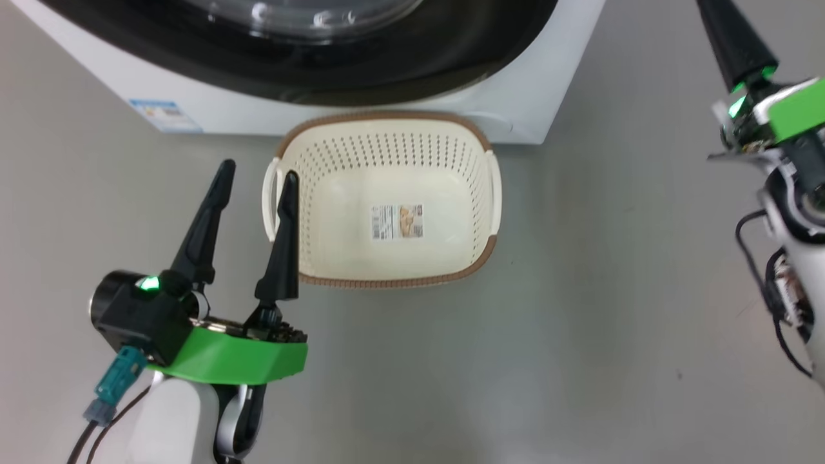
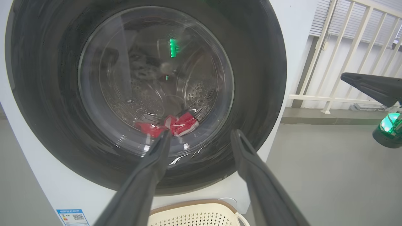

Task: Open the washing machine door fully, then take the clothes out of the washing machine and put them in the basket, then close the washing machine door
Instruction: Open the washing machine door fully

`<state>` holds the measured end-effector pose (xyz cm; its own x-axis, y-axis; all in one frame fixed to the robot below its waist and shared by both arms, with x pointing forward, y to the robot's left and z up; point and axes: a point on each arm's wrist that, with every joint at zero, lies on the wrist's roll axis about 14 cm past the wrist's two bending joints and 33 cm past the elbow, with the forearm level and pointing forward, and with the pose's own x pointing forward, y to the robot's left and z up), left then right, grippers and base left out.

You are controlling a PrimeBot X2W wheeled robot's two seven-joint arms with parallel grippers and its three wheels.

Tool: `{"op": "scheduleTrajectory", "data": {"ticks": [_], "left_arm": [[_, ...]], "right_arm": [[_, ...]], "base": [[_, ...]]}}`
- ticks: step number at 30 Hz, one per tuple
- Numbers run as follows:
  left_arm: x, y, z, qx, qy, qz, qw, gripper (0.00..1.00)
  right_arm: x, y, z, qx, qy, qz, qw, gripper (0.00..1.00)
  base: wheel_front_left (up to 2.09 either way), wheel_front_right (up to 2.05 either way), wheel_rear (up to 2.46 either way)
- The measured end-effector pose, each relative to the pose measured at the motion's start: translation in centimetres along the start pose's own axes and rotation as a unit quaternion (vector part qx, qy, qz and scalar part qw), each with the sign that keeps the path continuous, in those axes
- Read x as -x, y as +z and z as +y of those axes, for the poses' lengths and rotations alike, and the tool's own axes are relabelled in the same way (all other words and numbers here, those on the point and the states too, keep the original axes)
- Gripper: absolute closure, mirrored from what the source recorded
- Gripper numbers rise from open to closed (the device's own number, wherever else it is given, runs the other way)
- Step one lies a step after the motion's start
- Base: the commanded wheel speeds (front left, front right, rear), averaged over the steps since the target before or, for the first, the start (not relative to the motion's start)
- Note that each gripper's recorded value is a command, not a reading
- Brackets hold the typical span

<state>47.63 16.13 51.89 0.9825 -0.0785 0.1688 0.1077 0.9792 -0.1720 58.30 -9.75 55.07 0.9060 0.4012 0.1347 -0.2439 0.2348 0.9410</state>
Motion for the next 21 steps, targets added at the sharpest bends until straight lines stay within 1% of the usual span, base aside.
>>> {"op": "scheduleTrajectory", "data": {"ticks": [5,8,14,21], "left_arm": [[-0.4,-1.4,0.6,-0.003,0.006,0.013,1.000,0.00],[-0.7,-2.0,0.7,-0.005,0.005,0.017,1.000,0.00],[-0.9,-3.6,1.3,-0.008,0.011,0.034,0.999,0.00],[-1.6,-4.7,1.5,-0.012,0.009,0.041,0.999,0.00]], "right_arm": [[-1.9,-0.6,-0.3,-0.064,0.021,0.040,0.997,1.00],[-3.0,-0.8,-0.3,-0.091,0.036,0.060,0.993,1.00],[-4.8,-1.2,-0.7,-0.107,0.055,0.097,0.988,1.00],[-6.5,-2.0,-2.1,-0.114,0.058,0.132,0.983,1.00]], "base": [[0.00,0.00,0.00],[0.00,0.00,0.00],[0.00,0.00,0.00],[0.00,0.00,0.00]]}}
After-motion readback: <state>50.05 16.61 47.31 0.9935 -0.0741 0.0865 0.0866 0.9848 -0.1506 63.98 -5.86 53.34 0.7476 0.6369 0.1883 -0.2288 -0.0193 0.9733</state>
